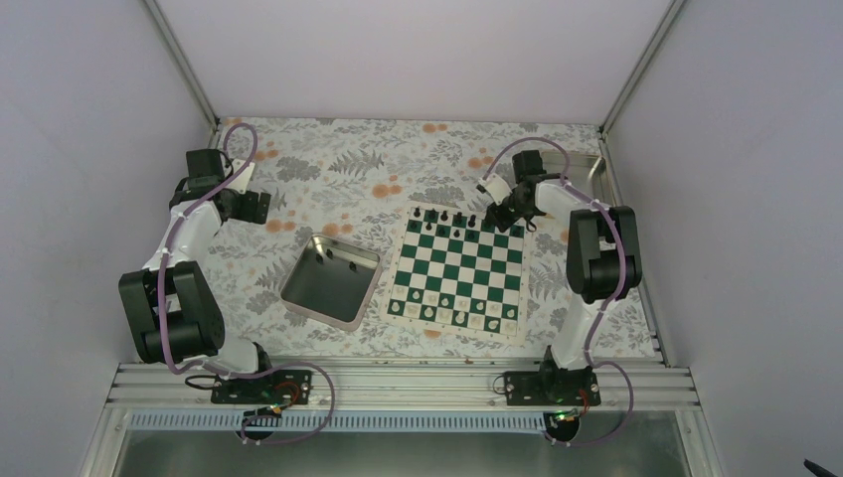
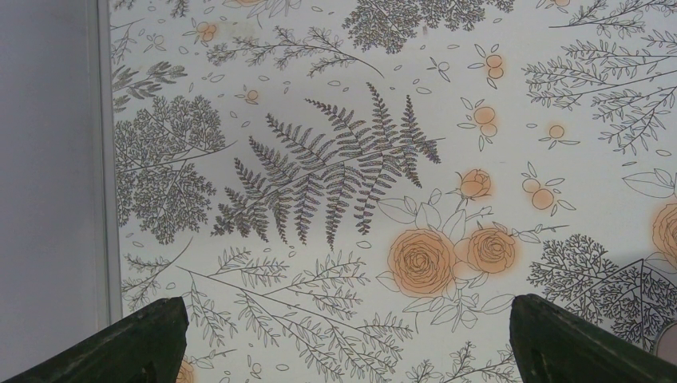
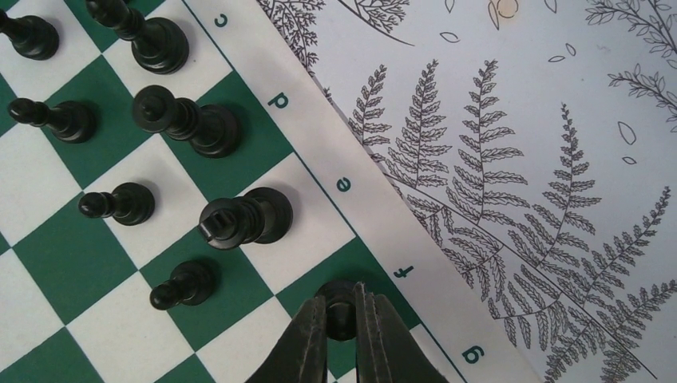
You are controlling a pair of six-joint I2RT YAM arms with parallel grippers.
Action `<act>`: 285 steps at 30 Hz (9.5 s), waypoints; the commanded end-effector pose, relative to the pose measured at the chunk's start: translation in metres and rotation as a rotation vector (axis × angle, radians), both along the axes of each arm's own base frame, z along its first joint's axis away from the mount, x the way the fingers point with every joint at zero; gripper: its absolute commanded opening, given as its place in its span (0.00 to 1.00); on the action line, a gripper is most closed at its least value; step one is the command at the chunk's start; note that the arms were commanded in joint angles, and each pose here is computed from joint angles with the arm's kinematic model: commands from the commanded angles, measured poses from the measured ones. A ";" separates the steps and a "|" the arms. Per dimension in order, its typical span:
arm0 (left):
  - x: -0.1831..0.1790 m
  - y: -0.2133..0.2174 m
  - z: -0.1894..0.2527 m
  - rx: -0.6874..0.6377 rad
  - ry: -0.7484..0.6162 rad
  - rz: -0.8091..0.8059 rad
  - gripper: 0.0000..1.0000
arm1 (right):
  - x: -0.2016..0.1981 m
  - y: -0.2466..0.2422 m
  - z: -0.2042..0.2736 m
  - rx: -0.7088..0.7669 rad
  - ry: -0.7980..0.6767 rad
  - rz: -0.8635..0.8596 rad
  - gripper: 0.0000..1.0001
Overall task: Set up the chess pieces on the board
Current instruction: Place the chess piece on the chessboard, then pick up the chess piece from the storage box, then place the chess piece on the chessboard.
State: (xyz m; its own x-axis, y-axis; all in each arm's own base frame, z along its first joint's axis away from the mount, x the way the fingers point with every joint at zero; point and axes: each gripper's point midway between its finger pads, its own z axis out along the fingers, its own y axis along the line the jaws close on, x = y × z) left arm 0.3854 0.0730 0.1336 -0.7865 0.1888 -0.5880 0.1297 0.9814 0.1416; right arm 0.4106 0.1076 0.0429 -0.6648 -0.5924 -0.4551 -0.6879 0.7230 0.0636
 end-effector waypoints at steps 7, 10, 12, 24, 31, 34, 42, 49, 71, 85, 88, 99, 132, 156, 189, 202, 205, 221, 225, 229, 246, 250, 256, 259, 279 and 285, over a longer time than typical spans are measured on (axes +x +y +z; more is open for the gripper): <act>0.003 0.005 0.010 0.005 -0.039 0.021 1.00 | 0.010 -0.002 0.004 -0.002 -0.026 0.012 0.12; 0.003 0.005 0.009 0.003 -0.039 0.020 1.00 | 0.009 -0.004 0.006 -0.005 -0.025 0.011 0.13; 0.003 0.004 0.009 0.002 -0.037 0.020 1.00 | 0.007 -0.004 0.005 -0.008 -0.021 0.012 0.11; 0.002 0.004 0.010 0.001 -0.040 0.015 1.00 | 0.005 -0.004 -0.002 -0.003 -0.012 0.014 0.13; 0.002 0.004 0.008 0.001 -0.037 0.015 1.00 | 0.004 -0.004 -0.006 0.000 -0.002 0.015 0.13; 0.003 0.003 0.009 0.000 -0.040 0.012 1.00 | 0.004 -0.004 -0.007 0.000 0.000 0.015 0.13; 0.002 0.003 0.010 0.000 -0.042 0.010 1.00 | 0.003 -0.003 -0.008 0.001 0.002 0.017 0.15; 0.001 0.003 0.010 0.000 -0.043 0.009 1.00 | 0.001 -0.004 -0.009 -0.002 0.009 0.021 0.19; 0.003 0.003 0.012 0.002 -0.053 0.007 1.00 | -0.002 -0.009 0.015 -0.030 -0.035 0.021 0.06; 0.002 0.002 0.012 0.000 -0.051 0.006 1.00 | -0.006 -0.011 0.013 -0.042 -0.022 0.027 0.06; 0.002 0.002 0.012 -0.002 -0.051 0.005 1.00 | -0.006 -0.012 0.012 -0.045 -0.025 0.024 0.07; 0.002 0.001 0.011 -0.003 -0.048 0.002 1.00 | -0.004 -0.009 0.003 -0.039 -0.014 0.028 0.12; 0.001 -0.004 0.016 -0.017 -0.062 -0.025 1.00 | -0.016 0.073 0.112 0.034 -0.122 0.190 0.29; -0.002 -0.022 0.019 -0.080 -0.081 -0.098 1.00 | -0.108 0.387 0.064 0.220 -0.197 0.770 0.32; -0.004 -0.033 0.013 -0.120 -0.075 -0.142 1.00 | -0.115 0.422 0.007 0.166 -0.194 0.809 0.28; -0.004 -0.033 0.012 -0.120 -0.075 -0.143 1.00 | -0.117 0.420 -0.008 0.151 -0.168 0.816 0.25; -0.004 -0.033 0.012 -0.120 -0.075 -0.143 1.00 | -0.119 0.421 -0.009 0.152 -0.163 0.819 0.25; -0.005 -0.033 0.012 -0.117 -0.077 -0.142 1.00 | -0.119 0.423 -0.014 0.129 -0.169 0.824 0.13; -0.005 -0.033 0.013 -0.116 -0.079 -0.142 1.00 | -0.119 0.424 -0.010 0.129 -0.179 0.825 0.08; -0.005 -0.032 0.014 -0.114 -0.081 -0.139 1.00 | -0.118 0.426 0.004 0.144 -0.201 0.822 0.05; -0.003 -0.026 0.020 -0.086 -0.090 -0.116 1.00 | -0.099 0.340 0.135 0.177 -0.352 0.675 0.04; -0.003 -0.024 0.019 -0.080 -0.087 -0.109 1.00 | -0.080 0.284 0.130 0.144 -0.326 0.570 0.04; -0.001 -0.022 0.017 -0.075 -0.077 -0.098 1.00 | -0.048 0.191 0.108 0.093 -0.304 0.385 0.04; -0.001 -0.020 0.015 -0.070 -0.071 -0.093 1.00 | -0.045 0.149 0.099 0.089 -0.284 0.309 0.04; 0.001 -0.019 0.013 -0.073 -0.055 -0.086 1.00 | -0.054 0.034 0.044 0.090 -0.210 0.101 0.05; 0.001 -0.020 0.012 -0.074 -0.055 -0.088 1.00 | -0.053 0.022 0.032 0.089 -0.195 0.082 0.05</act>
